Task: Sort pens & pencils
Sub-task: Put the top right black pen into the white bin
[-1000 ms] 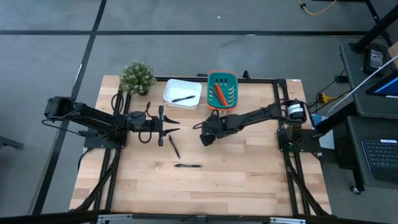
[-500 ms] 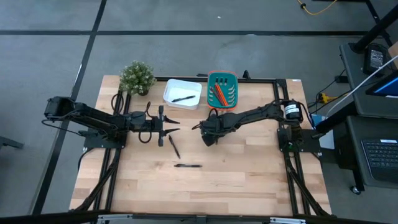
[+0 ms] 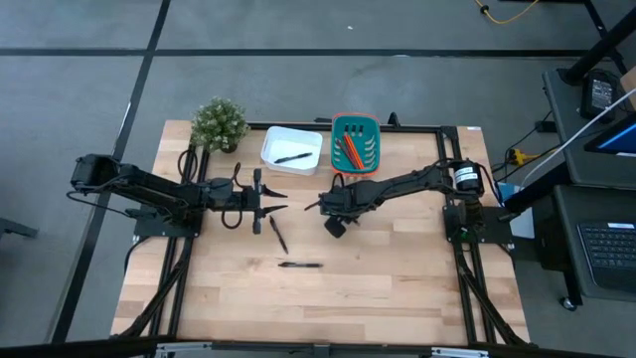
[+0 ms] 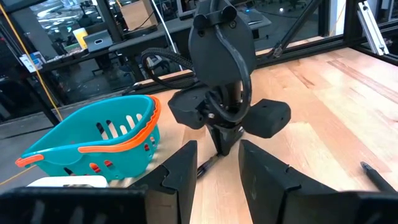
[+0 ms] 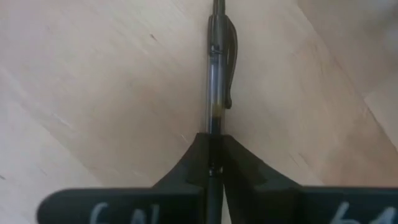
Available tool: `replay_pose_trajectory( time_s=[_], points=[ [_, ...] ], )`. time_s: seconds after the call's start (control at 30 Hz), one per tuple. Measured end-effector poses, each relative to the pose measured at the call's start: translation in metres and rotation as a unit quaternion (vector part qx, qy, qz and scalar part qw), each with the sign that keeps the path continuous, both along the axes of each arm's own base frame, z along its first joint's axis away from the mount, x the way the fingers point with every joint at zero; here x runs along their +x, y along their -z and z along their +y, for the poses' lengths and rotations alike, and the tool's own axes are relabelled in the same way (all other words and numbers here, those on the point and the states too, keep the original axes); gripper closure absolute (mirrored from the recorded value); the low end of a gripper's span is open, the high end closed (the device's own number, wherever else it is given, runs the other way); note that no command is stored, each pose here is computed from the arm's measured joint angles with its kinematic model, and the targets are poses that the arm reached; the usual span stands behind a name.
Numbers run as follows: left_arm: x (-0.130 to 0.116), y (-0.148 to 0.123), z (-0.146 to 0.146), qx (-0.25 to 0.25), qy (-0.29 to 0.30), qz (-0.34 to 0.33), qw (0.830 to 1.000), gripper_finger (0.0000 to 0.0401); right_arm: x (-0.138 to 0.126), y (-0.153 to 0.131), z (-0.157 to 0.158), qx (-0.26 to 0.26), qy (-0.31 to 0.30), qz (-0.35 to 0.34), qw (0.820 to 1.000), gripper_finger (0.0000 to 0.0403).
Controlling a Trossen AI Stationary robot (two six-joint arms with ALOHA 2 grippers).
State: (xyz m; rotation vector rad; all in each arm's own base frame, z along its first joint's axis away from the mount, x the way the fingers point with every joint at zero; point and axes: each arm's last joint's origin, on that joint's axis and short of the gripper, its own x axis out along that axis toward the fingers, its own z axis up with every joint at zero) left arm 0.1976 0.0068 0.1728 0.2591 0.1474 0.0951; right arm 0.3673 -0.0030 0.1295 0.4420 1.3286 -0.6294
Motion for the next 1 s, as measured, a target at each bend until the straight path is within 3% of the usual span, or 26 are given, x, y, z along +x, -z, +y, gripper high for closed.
replay_pose_trajectory(
  time_s=[0.27, 0.47, 0.7, 1.0],
  points=[
    [0.0, 0.0, 0.0, -0.005, -0.001, -0.001, 1.0, 0.0289, 0.001, -0.004, 0.001, -0.004, -0.049, -0.01, 0.999, 0.0378],
    [0.0, 0.0, 0.0, -0.006, -0.001, -0.001, 1.0, 0.0289, 0.003, -0.027, 0.004, 0.002, -0.086, -0.068, 0.994, 0.0378],
    [0.0, 0.001, 0.0, -0.009, -0.001, 0.005, 1.0, 0.0289, 0.005, -0.064, 0.012, -0.057, -0.131, -0.144, 0.979, 0.0378],
    [0.0, 0.0, 0.0, -0.01, -0.002, -0.001, 1.0, 0.0289, -0.006, -0.102, 0.033, -0.134, -0.146, -0.197, 0.96, 0.0378]
  ],
)
